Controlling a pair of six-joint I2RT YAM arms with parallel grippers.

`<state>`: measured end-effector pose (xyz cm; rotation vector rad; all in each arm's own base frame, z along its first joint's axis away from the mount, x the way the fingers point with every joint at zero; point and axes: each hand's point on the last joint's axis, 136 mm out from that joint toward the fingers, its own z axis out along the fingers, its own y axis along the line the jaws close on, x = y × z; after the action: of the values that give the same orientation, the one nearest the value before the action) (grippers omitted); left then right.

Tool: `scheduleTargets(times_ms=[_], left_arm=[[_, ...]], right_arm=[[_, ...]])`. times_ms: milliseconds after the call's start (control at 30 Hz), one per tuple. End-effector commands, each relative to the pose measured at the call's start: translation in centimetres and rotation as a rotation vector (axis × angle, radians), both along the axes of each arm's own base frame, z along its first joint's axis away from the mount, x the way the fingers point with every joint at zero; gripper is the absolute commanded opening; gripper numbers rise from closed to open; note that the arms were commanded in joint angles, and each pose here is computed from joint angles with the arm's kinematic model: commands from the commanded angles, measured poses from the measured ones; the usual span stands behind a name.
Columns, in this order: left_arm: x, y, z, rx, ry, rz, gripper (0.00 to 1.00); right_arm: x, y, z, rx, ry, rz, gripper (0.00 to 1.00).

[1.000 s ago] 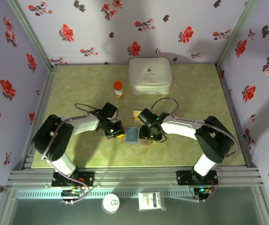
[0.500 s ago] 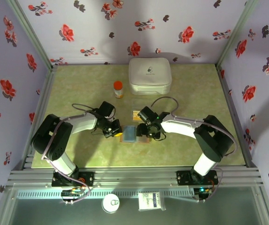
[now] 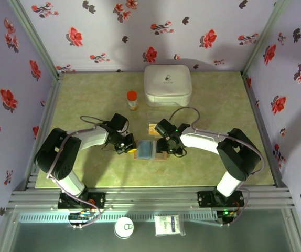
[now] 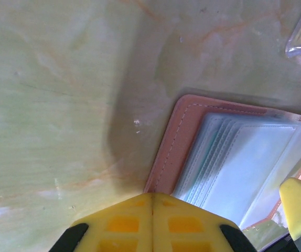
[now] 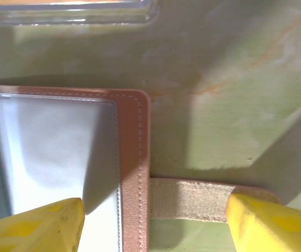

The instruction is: Take the credit cards out of the card holder

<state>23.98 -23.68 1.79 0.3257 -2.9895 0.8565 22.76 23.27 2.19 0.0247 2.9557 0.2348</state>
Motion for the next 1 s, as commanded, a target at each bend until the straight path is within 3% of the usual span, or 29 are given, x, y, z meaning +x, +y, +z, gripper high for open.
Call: scheduleTargets(times_ms=[0,233,600,833,967], left_arm=[[-1.3,1.8,-1.3,0.066,0.046,0.006,0.05],[-1.2,1.6,-0.8,0.056,0.036,0.008,0.05],[-0.2,1.3,3.2,0.028,-0.048,-0.002,0.05],[-0.8,0.5,2.5,0.004,-0.037,-0.025,0.04],[-0.7,-0.3,2.1,-0.015,-0.034,-0.035,0.03]], right_arm=[[0.0,-1.3,-0.5,-0.059,0.006,0.000,0.73],[-0.5,-1.3,-1.9,-0.061,0.039,-0.001,0.73],[1.1,0.7,4.2,0.024,-0.056,0.025,0.70],[1.5,6.5,6.5,0.325,-0.054,0.031,0.64],[1.2,9.3,6.1,0.425,-0.018,0.038,0.57]])
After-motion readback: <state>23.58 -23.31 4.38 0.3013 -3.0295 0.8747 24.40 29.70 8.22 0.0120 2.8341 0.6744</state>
